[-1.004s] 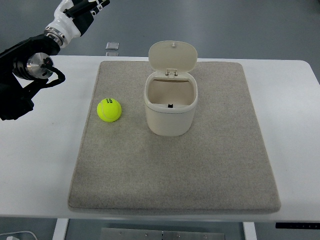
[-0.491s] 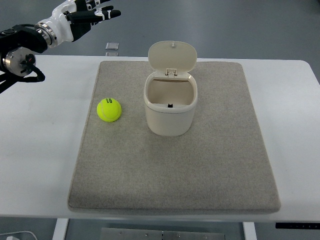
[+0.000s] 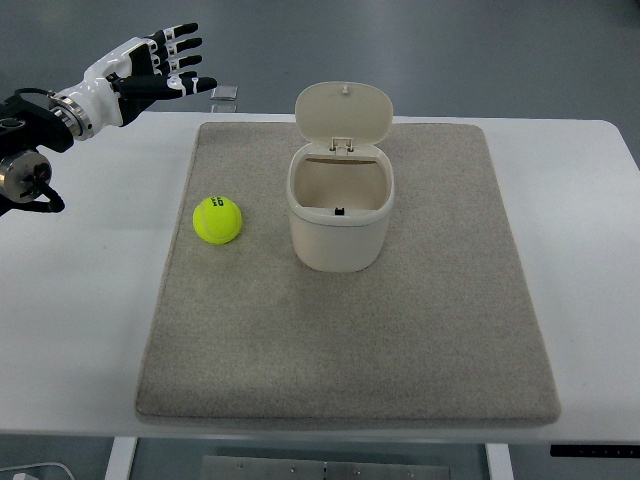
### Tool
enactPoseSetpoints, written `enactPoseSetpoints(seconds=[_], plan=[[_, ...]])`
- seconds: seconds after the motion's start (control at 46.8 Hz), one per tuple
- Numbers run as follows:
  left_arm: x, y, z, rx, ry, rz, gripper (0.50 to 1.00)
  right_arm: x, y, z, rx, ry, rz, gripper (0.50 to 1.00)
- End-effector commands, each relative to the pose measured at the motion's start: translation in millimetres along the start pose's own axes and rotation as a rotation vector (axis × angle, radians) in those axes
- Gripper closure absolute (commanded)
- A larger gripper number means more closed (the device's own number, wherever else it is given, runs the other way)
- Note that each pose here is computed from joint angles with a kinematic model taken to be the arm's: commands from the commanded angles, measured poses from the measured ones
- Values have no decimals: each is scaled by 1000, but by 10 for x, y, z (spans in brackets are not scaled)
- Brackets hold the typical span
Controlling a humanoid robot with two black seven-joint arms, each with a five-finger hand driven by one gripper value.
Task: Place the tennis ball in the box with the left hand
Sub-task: 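Reach the left hand forward and down toward the tennis ball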
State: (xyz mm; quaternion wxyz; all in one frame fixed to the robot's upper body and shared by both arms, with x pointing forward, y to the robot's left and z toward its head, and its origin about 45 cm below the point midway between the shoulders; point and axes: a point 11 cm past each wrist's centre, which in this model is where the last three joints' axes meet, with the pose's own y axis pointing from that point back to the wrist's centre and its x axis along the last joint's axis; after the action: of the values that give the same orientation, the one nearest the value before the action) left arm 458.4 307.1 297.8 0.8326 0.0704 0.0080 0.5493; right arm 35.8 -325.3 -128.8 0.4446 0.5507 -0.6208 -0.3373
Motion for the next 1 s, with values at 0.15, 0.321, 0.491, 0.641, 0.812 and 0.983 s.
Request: enactPoseSetpoints(seconds=[0.15, 0.321, 0.491, 0.641, 0.812, 0.983], plan=[[-254, 113, -235, 134, -147, -95, 557, -1, 0, 0, 0, 0, 0, 562], [-51, 205, -175, 241, -322, -103, 559, -1, 0, 0, 0, 0, 0, 562], [25, 223, -20, 222, -430, -105, 568, -1, 0, 0, 0, 0, 0, 562], [7, 232, -97, 241, -505, -122, 579, -1, 0, -2, 1, 0, 0, 562], [-35, 233, -150, 249, -583, -155, 581, -1, 0, 0, 0, 0, 0, 562], [-117, 225, -230, 271, -598, -185, 579, -1, 0, 0, 0, 0, 0, 562]])
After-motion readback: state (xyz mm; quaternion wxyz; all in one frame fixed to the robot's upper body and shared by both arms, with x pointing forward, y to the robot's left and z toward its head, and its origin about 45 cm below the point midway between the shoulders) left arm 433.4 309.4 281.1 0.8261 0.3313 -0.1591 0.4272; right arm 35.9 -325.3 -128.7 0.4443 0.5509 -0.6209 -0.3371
